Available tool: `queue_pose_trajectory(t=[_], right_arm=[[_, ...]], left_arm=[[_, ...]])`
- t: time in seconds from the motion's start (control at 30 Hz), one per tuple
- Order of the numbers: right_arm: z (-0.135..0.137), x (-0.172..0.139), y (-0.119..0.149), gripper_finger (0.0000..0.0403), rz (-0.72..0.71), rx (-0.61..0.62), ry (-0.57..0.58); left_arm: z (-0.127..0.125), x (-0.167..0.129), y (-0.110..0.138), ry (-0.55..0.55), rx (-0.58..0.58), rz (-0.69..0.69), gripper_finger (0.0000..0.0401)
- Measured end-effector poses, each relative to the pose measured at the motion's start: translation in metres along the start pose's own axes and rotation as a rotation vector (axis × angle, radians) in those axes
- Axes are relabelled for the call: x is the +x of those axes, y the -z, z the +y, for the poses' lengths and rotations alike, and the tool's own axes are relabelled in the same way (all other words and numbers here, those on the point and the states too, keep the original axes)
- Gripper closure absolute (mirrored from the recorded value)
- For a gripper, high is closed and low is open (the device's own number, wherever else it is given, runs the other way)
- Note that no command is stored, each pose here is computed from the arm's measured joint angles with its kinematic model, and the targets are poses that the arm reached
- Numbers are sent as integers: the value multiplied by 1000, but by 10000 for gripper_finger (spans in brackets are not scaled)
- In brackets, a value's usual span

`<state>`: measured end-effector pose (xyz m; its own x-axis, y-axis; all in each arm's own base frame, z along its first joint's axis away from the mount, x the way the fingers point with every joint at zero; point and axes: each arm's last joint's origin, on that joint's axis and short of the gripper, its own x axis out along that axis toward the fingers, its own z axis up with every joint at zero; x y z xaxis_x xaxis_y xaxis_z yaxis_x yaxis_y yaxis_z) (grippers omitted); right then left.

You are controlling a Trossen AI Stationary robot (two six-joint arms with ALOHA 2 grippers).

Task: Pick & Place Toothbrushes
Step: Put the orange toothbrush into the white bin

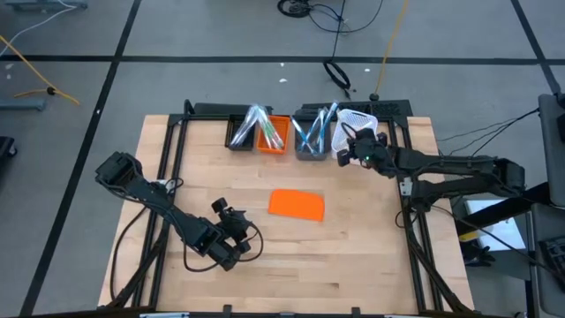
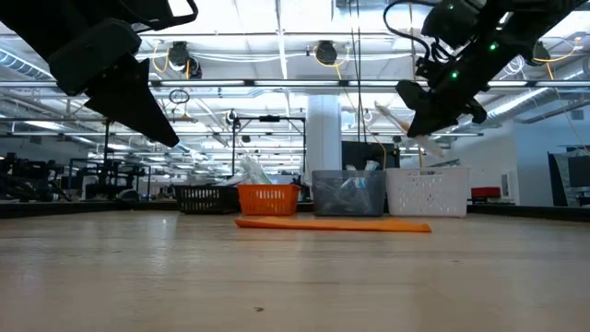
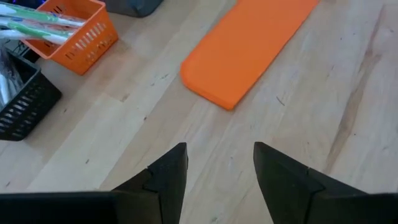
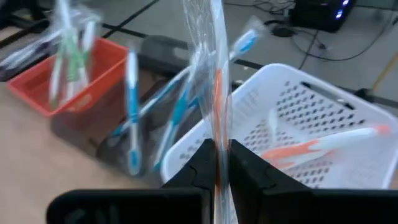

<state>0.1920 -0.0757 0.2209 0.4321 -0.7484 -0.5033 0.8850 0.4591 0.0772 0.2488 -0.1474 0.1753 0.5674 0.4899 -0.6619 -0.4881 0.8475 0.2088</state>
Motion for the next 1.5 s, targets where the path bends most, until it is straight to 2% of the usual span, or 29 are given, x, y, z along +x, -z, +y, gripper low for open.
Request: queue_pose_trajectory(t=[0.4,0.8,1.0,1.17,1.5], right_arm=[[-30,21,-10,387,12,50,167],[-40,46,-1,387,90,26,263],[-44,54,10,387,116,35,285],[-49,60,20,387,98,89,201],[-54,62,25,315,90,91,199]], left_arm=[[0,0,0,0,-5,0,215],[0,0,0,0,-5,0,215],[0,0,0,3,-9,-3,215],[-1,1,-1,9,-14,-8,215],[-1,1,-2,7,-17,-7,215]])
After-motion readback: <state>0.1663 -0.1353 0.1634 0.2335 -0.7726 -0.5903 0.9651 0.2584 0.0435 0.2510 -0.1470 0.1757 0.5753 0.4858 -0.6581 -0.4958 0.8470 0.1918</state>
